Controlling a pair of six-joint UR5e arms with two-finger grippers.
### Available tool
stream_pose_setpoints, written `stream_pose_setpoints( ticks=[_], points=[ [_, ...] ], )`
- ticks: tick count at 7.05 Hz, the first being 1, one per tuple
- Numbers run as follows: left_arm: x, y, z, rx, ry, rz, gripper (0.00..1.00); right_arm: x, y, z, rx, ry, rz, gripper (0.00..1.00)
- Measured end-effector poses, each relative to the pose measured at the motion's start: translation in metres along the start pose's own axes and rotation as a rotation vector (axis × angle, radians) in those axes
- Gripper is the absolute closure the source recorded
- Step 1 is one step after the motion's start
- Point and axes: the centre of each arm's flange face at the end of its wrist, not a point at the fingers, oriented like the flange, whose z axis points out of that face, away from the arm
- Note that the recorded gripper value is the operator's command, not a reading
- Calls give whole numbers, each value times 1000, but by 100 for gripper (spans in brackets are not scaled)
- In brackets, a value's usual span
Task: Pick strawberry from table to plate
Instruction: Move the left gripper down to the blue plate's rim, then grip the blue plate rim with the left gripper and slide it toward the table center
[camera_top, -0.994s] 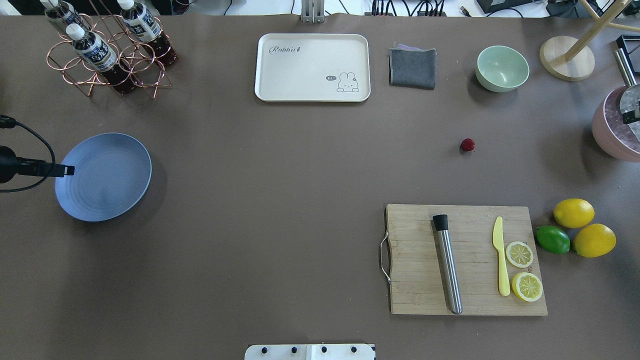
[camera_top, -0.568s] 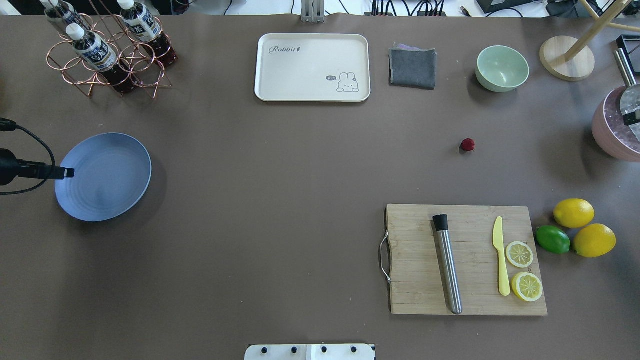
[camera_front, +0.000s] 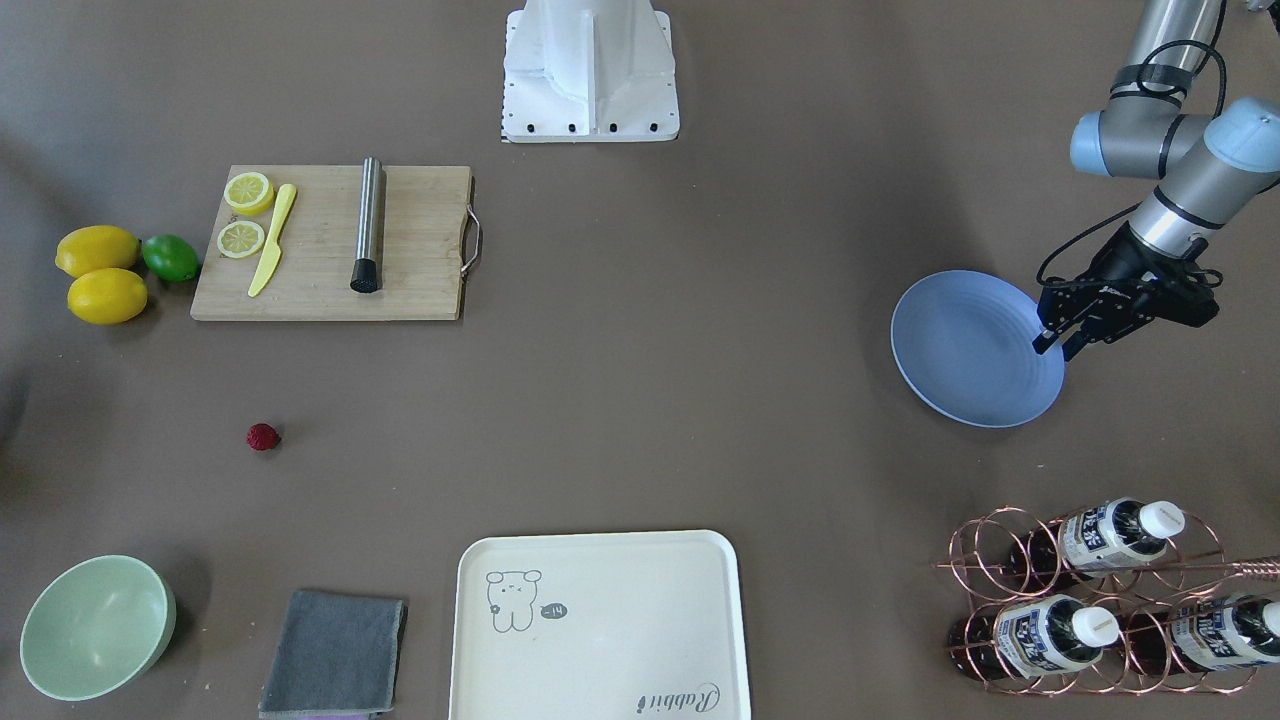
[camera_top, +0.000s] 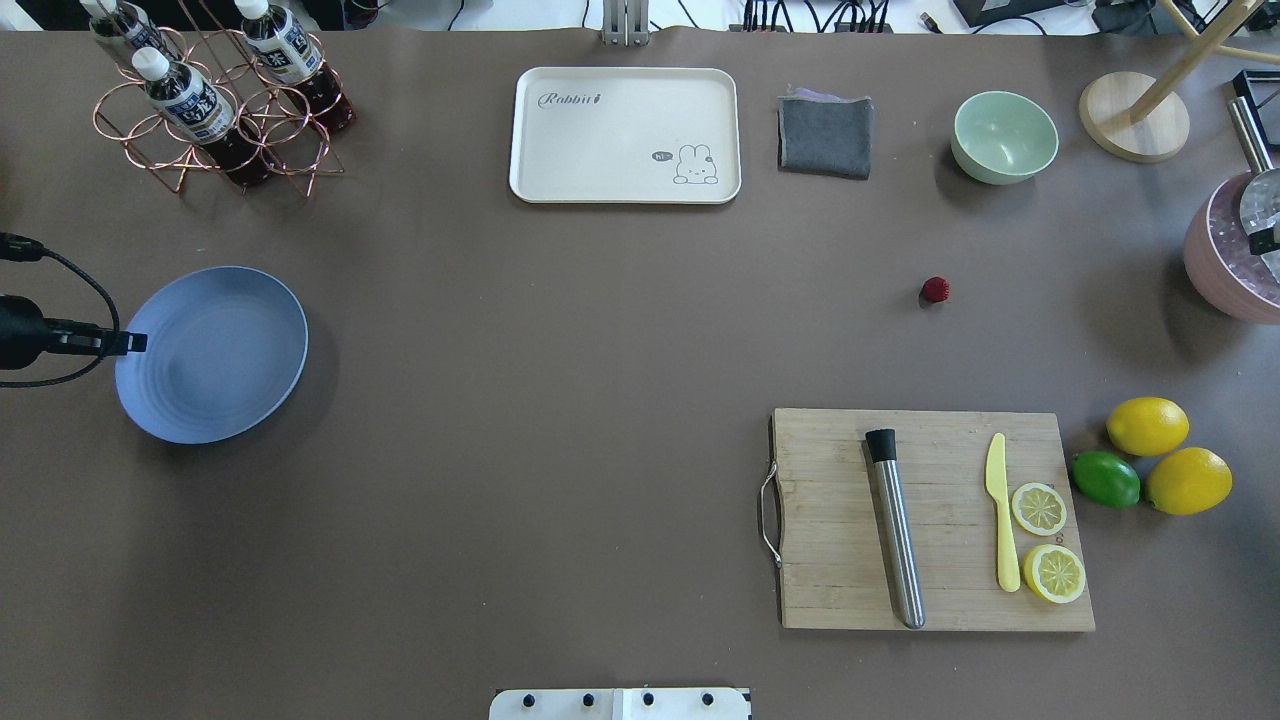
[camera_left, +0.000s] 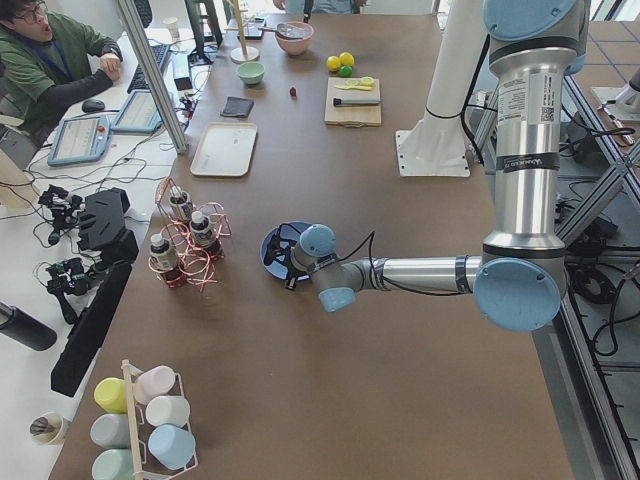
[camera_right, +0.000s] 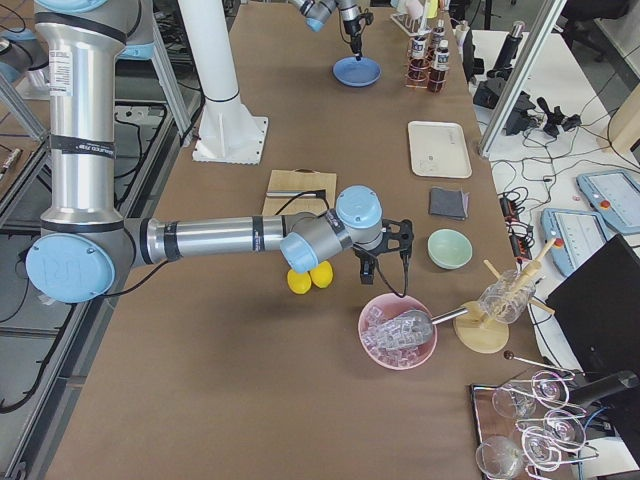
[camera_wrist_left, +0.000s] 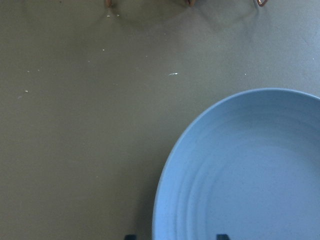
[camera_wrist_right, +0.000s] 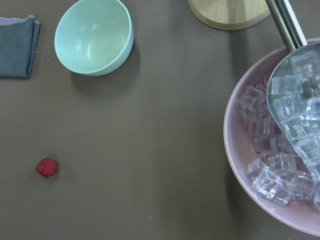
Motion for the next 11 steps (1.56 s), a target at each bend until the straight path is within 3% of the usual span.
stream_pose_setpoints(
  ticks=[2, 4, 6, 7, 9, 11],
  points=[
    [8, -3, 4, -4, 11, 7, 100, 4, 4, 1, -1, 2, 2, 0],
    [20, -7, -4, -64, 87, -3, 100, 8, 7, 1, -4, 4, 7, 0],
    [56, -59, -46, -123, 205, -97, 100, 13, 13, 2, -7, 5, 11, 0],
    [86, -82, -58, -122, 219, -136, 100, 19, 19, 3, -6, 3, 9, 0],
    [182, -101, -39, -78, 157, -169, 100, 28, 32, 4, -2, 0, 4, 0],
    [329, -88, -4, -40, 56, -179, 100, 37, 40, 6, -7, 5, 11, 0]
  ],
)
